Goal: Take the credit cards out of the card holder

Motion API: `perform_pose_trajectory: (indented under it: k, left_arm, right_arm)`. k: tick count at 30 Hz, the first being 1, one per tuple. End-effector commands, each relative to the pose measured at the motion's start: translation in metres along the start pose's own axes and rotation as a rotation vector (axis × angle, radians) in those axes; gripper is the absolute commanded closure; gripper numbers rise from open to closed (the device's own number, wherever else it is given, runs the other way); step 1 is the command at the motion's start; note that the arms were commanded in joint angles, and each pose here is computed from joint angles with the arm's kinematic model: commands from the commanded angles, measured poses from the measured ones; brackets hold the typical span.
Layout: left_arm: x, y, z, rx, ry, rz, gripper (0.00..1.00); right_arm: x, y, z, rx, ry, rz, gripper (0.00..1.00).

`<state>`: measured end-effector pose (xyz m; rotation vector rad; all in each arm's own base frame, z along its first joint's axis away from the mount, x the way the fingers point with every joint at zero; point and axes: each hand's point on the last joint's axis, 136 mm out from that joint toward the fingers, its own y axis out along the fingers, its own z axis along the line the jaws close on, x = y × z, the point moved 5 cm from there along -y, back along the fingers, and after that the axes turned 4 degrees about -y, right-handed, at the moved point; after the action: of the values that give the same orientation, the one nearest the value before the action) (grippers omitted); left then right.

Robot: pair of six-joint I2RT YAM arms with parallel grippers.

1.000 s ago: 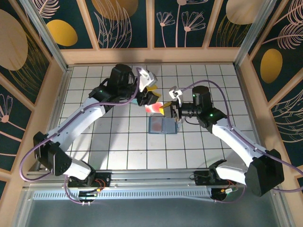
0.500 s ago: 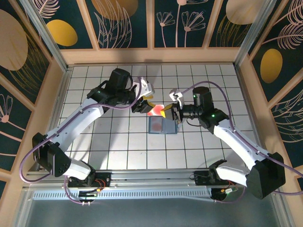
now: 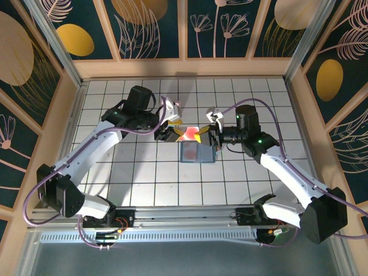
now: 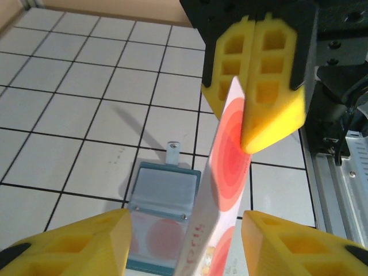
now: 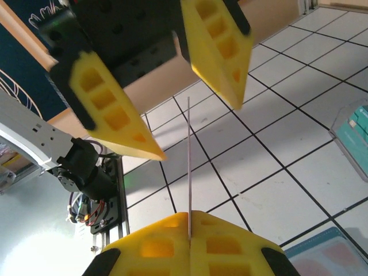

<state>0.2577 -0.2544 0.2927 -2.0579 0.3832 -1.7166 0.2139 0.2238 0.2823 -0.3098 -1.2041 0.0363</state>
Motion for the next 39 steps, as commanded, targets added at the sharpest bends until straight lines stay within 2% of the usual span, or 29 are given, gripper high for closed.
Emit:
perform_pose_trajectory:
  k: [1, 3, 5, 7, 10, 11, 12, 13, 16, 19, 22, 26, 30, 34, 39]
  left_arm:
    - [-0.001, 0.005, -0.006, -0.098, 0.020, 0.017, 0.53]
    - [-0.002, 0.005, -0.007, -0.118, 0.022, 0.026, 0.59]
    - [-0.002, 0.005, -0.008, -0.133, 0.031, 0.031, 0.73]
    - [-0.003, 0.005, -0.008, -0.133, 0.043, 0.033, 0.99]
    - [-0.002, 0.006, -0.002, -0.086, 0.040, 0.035, 1.00]
    - [-0.001, 0.007, 0.003, -0.050, 0.038, 0.032, 1.00]
    - [0.000, 0.007, 0.011, 0.012, 0.028, 0.031, 1.00]
    - [0.000, 0.007, 0.018, 0.067, 0.024, 0.034, 1.00]
    - [-0.004, 0.007, 0.037, 0.168, 0.028, 0.065, 1.00]
    - [-0.010, 0.006, 0.062, 0.243, 0.021, 0.108, 1.00]
    - [-0.019, 0.003, 0.100, 0.357, 0.001, 0.162, 1.00]
    - [-0.040, 0.002, 0.149, 0.460, 0.000, 0.266, 1.00]
    - [-0.045, -0.009, 0.193, 0.521, 0.005, 0.262, 1.00]
    - [-0.049, -0.010, 0.222, 0.534, 0.031, 0.257, 1.00]
    - [-0.061, -0.001, 0.240, 0.515, 0.064, 0.270, 1.00]
  right_arm:
    - [0.015, -0.006, 0.009, 0.025, -0.055, -0.049, 1.00]
    - [0.016, -0.007, 0.010, 0.022, -0.057, -0.053, 1.00]
    - [0.015, -0.007, 0.008, 0.012, -0.058, -0.054, 1.00]
    - [0.015, -0.006, 0.004, -0.013, -0.053, -0.055, 1.00]
    - [0.014, -0.006, -0.005, -0.080, -0.039, -0.046, 1.00]
    - [0.013, -0.006, -0.008, -0.105, -0.035, -0.042, 0.96]
    - [0.013, -0.007, -0.012, -0.143, -0.034, -0.039, 0.87]
    - [0.013, -0.009, -0.016, -0.185, -0.029, -0.039, 0.73]
    - [0.014, -0.020, -0.034, -0.376, -0.004, -0.062, 0.55]
    - [0.020, -0.037, -0.047, -0.538, 0.024, -0.116, 0.47]
    - [0.024, -0.057, -0.059, -0.703, 0.080, -0.166, 0.43]
    - [0.022, -0.075, -0.069, -0.851, 0.147, -0.193, 0.42]
    - [0.017, -0.087, -0.074, -0.953, 0.211, -0.209, 0.42]
    - [0.013, -0.100, -0.075, -1.040, 0.246, -0.242, 0.42]
    - [0.016, -0.115, -0.073, -1.123, 0.256, -0.268, 0.41]
